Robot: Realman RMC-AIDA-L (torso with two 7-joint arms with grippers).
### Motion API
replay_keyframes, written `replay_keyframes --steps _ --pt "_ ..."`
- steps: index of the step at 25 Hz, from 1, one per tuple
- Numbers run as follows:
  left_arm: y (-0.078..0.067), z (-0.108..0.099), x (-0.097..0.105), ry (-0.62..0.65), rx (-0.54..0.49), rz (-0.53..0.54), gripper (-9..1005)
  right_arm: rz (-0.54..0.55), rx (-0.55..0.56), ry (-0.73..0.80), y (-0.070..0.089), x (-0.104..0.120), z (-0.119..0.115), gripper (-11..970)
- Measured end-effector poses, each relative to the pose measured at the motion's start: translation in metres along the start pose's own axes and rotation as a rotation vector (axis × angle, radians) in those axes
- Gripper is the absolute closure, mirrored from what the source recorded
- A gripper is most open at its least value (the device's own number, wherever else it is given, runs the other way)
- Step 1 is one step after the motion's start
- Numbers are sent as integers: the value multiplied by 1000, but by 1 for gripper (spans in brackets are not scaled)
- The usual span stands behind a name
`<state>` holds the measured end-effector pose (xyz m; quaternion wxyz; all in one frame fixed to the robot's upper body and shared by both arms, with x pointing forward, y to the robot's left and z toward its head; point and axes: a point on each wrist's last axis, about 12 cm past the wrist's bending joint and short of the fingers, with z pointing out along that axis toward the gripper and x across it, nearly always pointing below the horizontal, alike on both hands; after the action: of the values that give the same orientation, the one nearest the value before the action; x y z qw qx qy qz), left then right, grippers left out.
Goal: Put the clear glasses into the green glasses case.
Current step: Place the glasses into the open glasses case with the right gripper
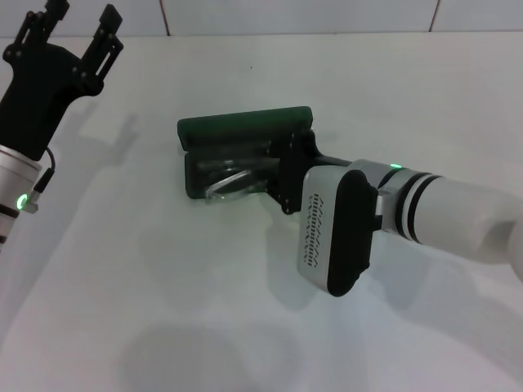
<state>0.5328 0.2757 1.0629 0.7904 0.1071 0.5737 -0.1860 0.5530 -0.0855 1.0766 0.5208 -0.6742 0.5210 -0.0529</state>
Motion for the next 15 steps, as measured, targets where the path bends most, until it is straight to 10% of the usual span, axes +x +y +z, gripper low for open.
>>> replay_keyframes --steps 15 --pt "1 1 0 3 -1 2 273 156 -163 -67 -11 -10 14 710"
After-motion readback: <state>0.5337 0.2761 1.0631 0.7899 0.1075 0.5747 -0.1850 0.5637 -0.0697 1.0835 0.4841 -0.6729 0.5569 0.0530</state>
